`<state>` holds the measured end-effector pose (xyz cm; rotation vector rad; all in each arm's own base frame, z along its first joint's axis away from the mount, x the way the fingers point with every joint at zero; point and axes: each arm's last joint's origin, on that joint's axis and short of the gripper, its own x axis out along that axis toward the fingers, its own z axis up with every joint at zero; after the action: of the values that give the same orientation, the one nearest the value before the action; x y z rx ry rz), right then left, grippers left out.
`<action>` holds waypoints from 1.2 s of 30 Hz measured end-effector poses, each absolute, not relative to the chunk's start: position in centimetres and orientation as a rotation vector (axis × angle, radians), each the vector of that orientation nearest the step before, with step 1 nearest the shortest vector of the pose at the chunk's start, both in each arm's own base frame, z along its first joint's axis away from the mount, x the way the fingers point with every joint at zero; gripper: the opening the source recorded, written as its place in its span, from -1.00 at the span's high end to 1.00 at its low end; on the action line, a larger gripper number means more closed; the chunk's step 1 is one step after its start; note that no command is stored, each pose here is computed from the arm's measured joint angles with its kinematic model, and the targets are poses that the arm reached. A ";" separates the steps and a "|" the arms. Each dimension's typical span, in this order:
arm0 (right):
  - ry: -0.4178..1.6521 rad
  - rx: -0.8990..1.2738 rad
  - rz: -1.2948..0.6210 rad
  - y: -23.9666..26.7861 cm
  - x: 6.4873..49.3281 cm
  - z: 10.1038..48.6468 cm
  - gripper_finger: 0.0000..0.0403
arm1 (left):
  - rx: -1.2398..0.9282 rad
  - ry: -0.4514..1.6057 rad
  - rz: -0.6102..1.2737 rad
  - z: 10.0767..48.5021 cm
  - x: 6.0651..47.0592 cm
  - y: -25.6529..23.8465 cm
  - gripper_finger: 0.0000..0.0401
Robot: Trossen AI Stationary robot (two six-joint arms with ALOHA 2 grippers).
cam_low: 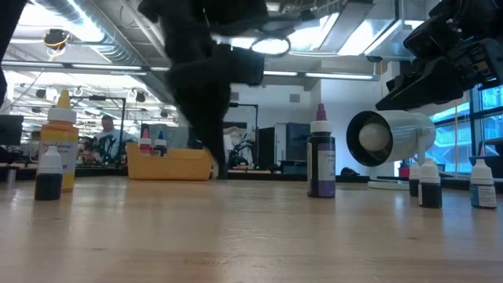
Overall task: Pick & Place food coloring
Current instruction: Put the right small blue food coloring bottle into the yellow bin
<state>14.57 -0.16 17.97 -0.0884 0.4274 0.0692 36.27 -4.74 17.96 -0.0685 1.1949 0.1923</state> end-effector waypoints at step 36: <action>0.458 -0.109 0.001 -0.4 14.5 17.7 0.13 | -0.681 0.978 1.077 18.4 29.5 21.9 0.65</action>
<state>14.46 -0.37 17.74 -0.1085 0.4578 0.0007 29.46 21.92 18.38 -0.6812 0.9777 1.0769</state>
